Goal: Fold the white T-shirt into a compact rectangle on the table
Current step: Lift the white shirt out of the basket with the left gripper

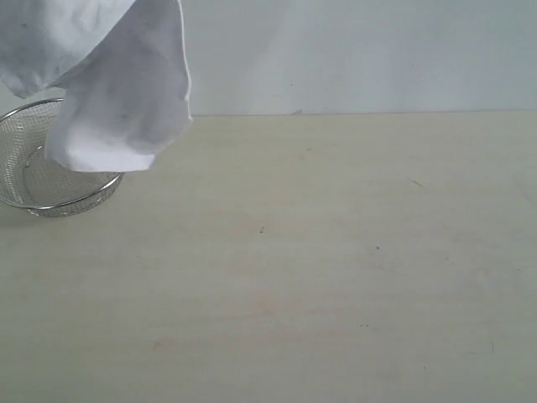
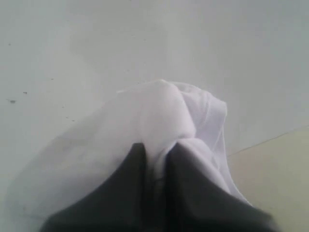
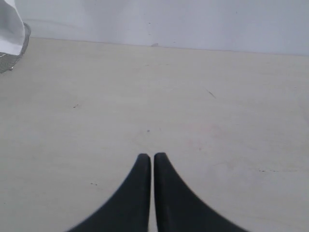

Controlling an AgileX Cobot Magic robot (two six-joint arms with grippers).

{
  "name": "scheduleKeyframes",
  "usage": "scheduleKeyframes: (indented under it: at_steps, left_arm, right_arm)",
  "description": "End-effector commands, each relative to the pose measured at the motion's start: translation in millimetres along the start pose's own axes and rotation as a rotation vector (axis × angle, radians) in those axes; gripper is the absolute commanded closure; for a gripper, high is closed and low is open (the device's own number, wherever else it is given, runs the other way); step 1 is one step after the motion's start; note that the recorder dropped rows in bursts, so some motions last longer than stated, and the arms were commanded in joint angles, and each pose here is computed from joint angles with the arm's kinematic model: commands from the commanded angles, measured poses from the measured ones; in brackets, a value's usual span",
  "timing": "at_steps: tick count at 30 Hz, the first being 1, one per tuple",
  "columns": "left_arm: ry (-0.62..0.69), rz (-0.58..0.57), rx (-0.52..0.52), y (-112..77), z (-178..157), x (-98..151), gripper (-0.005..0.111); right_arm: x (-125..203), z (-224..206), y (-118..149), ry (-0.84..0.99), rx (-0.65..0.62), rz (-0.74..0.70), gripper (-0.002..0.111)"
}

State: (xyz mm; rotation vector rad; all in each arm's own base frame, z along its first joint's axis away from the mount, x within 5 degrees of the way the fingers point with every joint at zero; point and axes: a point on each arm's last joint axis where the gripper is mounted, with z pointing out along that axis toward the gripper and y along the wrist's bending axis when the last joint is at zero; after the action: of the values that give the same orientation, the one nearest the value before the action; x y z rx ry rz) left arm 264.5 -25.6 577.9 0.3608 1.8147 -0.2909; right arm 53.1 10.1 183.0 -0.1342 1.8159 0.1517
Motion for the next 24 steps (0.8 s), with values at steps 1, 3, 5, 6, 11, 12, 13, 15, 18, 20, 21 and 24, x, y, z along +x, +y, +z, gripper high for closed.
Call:
scheduleKeyframes:
  at_steps: [1,3,5,6,11,12,13,15,18,20,21,24]
  left_arm:
    - [-0.017,-0.021,0.095,-11.5,-5,-2,0.102]
    - [-0.026,-0.032,0.127,-14.1,-5,-3,0.102]
    - [-0.026,-0.043,0.157,-16.5,-4,-2,0.102]
    - [-0.029,-0.045,0.166,-17.3,-5,-3,0.102]
    - [-0.039,-0.078,0.178,-17.9,-4,-4,0.102]
    - [-0.037,-0.085,0.179,-17.5,-3,-4,0.102]
    - [-0.036,-0.100,0.179,-17.5,-3,-4,0.102]
    - [-0.040,-0.126,0.199,-19.2,-3,-4,0.102]
    - [-0.040,-0.136,0.219,-21.0,-4,-4,0.102]
    - [-0.033,-0.143,0.222,-21.3,-4,-4,0.102]
    - [-0.027,-0.146,0.224,-21.5,-4,-3,0.102]
    - [-0.005,-0.149,0.225,-21.8,-4,-2,0.102]
  right_arm:
    - [-1,0,0,-0.012,-0.003,-0.002,0.108]
    - [-1,0,0,-0.012,-0.003,-0.002,0.108]
    - [-1,0,0,-0.012,-0.003,-0.002,0.108]
    - [-1,0,0,-0.012,-0.003,-0.002,0.108]
    - [-1,0,0,-0.012,-0.003,-0.002,0.108]
    - [-1,0,0,-0.012,-0.003,-0.002,0.108]
    - [-1,0,0,-0.012,-0.003,-0.002,0.108]
    - [-1,0,0,-0.012,-0.003,-0.002,0.108]
    - [-1,0,0,-0.012,-0.003,-0.002,0.108]
    - [-1,0,0,-0.012,-0.003,-0.002,0.108]
    - [-1,0,0,-0.012,-0.003,-0.002,0.108]
    - [-1,0,0,-0.012,-0.003,-0.002,0.108]
